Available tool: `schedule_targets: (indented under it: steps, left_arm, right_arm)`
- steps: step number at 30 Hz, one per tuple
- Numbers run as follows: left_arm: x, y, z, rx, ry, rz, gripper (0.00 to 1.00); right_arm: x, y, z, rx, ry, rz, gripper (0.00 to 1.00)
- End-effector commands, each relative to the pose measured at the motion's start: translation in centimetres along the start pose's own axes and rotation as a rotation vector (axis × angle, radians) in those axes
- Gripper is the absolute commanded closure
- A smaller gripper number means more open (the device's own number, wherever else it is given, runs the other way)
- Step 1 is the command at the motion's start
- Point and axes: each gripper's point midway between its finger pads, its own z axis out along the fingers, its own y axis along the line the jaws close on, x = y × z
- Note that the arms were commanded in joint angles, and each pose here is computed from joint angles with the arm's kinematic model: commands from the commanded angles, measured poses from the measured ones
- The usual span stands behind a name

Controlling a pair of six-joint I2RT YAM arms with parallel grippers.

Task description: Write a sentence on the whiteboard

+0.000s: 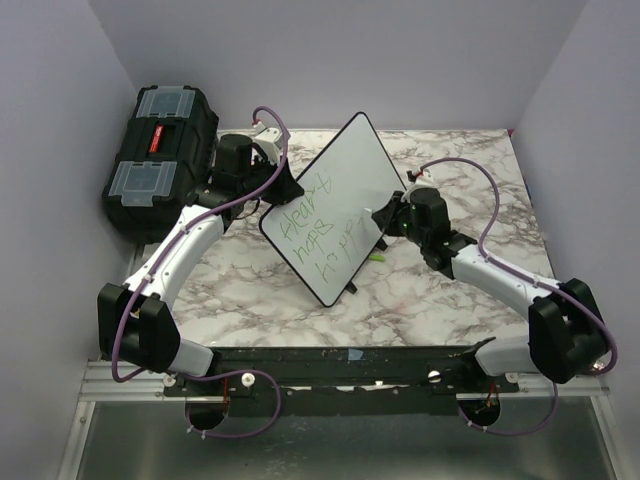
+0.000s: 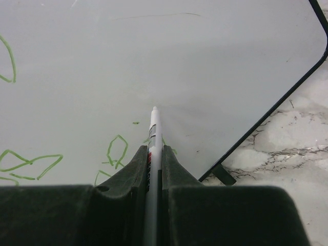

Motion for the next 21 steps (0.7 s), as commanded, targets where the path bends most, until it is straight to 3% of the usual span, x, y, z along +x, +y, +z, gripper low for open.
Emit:
schedule_targets:
  steps: [1, 21]
  left_arm:
    - [2.0, 1.3, -0.3, -0.054, 0.067, 0.090, 1.00]
    - [2.1, 1.3, -0.1, -0.047, 0.067, 0.088, 1.00]
  right_arm:
    - [0.9, -0.1, 0.7, -0.028, 0.027, 0.027, 0.99]
    - [4.4, -1.1, 0.7, -0.038, 0.110, 0.046, 0.99]
